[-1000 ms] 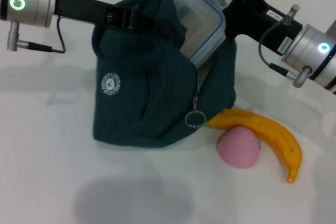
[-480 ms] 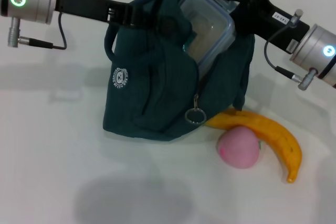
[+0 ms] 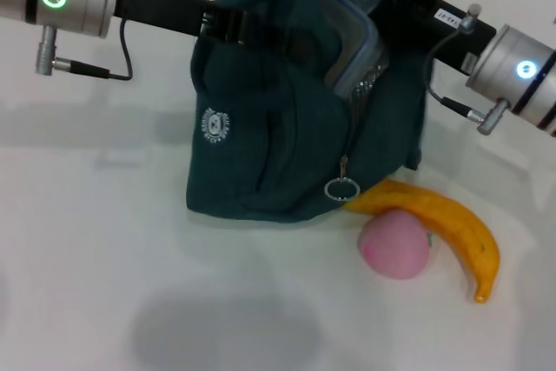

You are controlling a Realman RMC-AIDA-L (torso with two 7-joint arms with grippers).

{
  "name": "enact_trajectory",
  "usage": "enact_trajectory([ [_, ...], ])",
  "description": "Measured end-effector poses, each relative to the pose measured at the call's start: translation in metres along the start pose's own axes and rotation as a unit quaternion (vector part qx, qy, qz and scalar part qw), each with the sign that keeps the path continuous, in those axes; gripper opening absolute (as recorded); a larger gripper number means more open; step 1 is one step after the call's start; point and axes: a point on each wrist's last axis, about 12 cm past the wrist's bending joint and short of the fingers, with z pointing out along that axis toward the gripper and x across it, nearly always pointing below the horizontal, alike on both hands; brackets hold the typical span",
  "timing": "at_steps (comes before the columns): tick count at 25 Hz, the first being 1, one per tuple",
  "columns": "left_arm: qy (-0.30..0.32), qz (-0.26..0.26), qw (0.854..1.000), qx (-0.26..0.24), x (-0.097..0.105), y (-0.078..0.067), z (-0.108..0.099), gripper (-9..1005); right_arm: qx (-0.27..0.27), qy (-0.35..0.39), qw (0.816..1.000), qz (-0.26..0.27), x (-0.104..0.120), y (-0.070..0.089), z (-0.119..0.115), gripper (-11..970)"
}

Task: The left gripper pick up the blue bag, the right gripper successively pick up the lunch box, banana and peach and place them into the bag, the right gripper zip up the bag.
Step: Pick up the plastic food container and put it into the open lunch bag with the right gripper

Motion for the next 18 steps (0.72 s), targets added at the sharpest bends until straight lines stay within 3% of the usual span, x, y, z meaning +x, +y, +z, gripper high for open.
enact_trajectory([
  [11,0.001,0.014,1.0,0.0,-0.005,-0.002,0.001,47,0.041,0.053,0.998,-0.024,0.007,0.004,0.033,104],
  [18,-0.002,0.025,1.0,-0.008,-0.007,0.0,-0.003,47,0.047,0.078,0.995,-0.03,0.013,0.005,0.039,125],
])
